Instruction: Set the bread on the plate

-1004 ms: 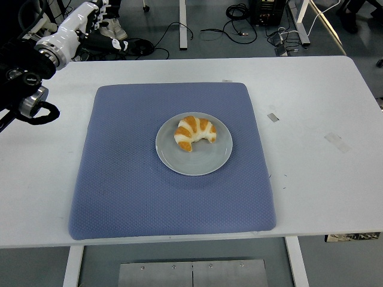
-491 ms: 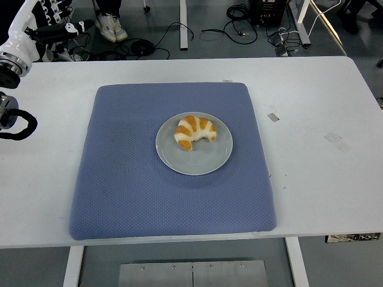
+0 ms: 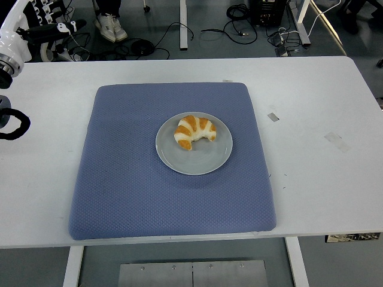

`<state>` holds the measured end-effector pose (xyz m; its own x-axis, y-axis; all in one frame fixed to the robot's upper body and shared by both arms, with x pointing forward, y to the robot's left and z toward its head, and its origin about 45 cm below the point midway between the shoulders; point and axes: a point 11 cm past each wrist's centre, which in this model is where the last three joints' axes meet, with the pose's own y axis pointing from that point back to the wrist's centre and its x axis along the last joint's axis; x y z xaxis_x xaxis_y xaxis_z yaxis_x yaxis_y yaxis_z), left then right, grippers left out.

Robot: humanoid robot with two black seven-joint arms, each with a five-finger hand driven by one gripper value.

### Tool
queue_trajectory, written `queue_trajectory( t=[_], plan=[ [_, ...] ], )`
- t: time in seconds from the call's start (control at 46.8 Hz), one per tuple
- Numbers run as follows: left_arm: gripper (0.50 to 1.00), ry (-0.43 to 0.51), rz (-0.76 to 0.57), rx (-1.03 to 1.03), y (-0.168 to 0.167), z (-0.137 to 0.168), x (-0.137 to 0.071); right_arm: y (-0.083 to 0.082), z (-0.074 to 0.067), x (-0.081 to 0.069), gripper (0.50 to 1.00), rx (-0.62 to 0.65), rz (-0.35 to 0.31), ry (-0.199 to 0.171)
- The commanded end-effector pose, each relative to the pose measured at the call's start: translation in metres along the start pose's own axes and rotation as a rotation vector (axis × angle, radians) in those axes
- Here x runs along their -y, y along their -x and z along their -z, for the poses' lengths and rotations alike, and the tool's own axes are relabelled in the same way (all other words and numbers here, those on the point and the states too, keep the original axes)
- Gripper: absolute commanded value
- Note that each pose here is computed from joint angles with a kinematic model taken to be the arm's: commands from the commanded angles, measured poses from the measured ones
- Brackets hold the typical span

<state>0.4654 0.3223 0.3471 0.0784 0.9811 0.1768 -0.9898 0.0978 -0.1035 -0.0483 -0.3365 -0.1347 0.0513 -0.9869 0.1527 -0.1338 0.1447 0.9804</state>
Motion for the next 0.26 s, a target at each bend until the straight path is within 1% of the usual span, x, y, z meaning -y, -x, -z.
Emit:
queue_trajectory(
  t=[0.0,0.128,0.235],
  plan=[
    [0.948,-0.002,-0.003,0.003,-0.002,0.000,0.000,-0.003,0.004,0.001,1.000,-0.003,-0.007,-0.007],
    [0.948,-0.002,-0.003,0.003,-0.002,0.000,0.000,-0.002,0.002,0.000,1.000,-0.006,-0.006,-0.003],
    [0.948,-0.004,0.001,0.003,0.000,0.001,-0.001,-0.002,-0.009,-0.002,1.000,-0.004,-0.005,0.017]
  ],
)
